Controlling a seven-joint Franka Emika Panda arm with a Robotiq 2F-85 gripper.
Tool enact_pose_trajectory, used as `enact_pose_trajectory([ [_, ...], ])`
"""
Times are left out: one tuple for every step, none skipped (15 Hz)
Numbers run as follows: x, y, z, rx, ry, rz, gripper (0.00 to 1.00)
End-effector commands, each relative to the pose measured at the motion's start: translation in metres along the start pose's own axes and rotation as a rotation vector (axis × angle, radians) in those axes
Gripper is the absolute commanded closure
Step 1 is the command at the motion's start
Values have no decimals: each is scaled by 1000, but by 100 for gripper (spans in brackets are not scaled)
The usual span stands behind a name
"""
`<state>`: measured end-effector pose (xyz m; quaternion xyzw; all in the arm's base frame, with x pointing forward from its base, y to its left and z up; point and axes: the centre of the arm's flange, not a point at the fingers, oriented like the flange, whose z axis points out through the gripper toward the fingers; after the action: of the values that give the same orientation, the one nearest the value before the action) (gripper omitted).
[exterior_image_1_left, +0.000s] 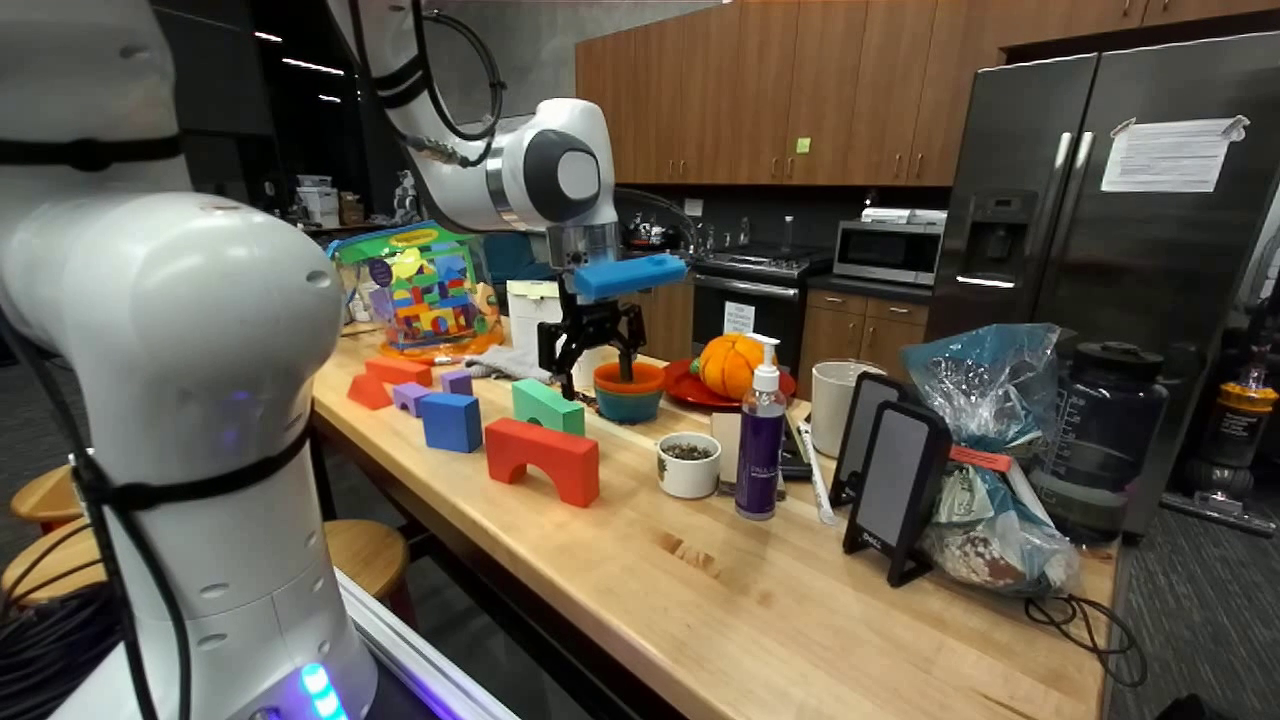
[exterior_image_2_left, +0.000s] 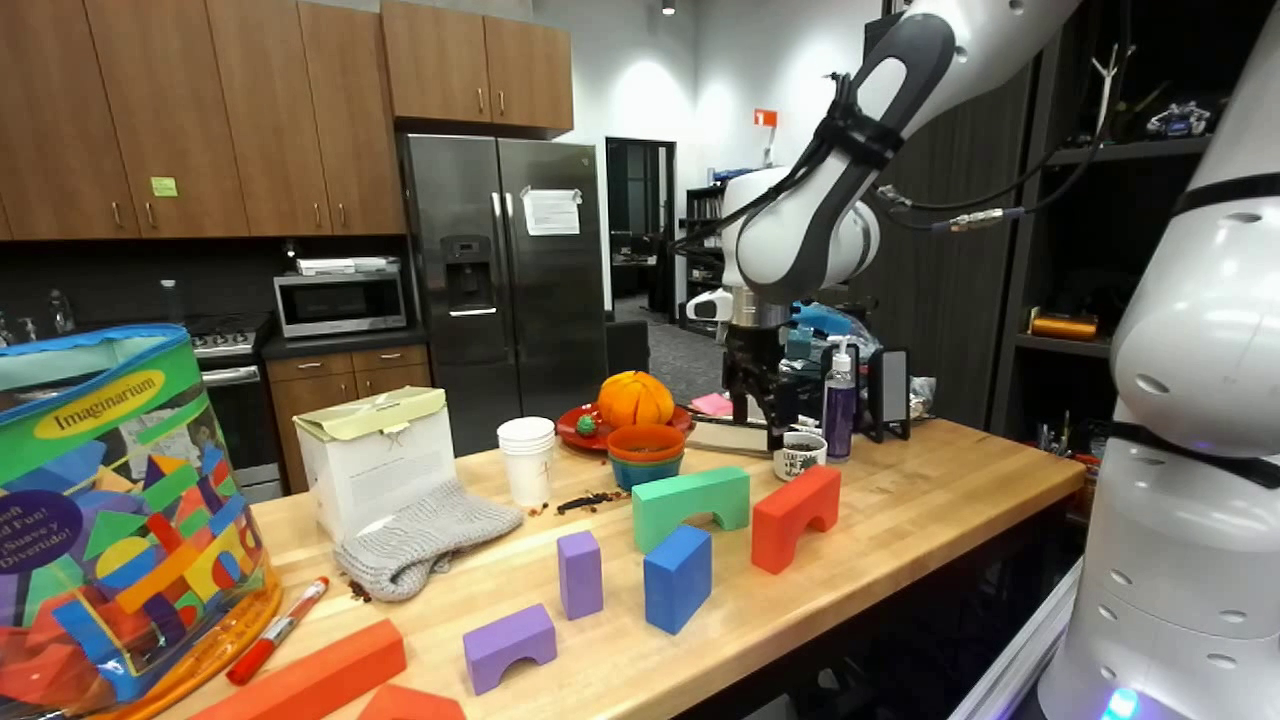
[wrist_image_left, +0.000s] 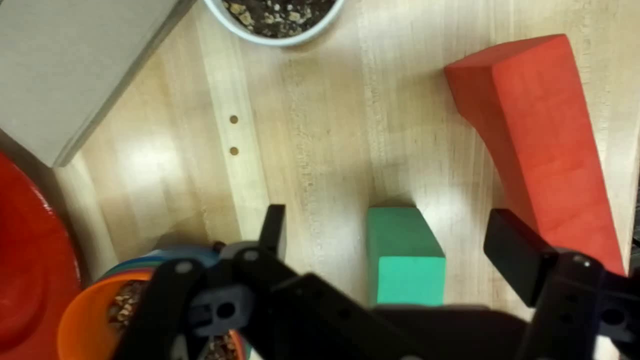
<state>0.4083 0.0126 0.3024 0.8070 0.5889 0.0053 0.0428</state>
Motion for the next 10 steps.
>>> enact_pose_trajectory([
  [-3,-34,0,-34,9,2,0],
  [-3,-40,0,-42,12,7,0],
  [-3,-47,1,-49,16,11,0],
  [-4,-52,0,-54,19,15,0],
  [-3,-54,-3,-58,17,19,0],
  [-1,-54,-9,-73,16,23,0],
  [-1,-54,-15,-81,18,23,0],
  [0,-55,-19,-77,17,16,0],
  [0,-56,-20,-78,14,8,0],
  [-1,-60,-20,-65,6,-2,0],
])
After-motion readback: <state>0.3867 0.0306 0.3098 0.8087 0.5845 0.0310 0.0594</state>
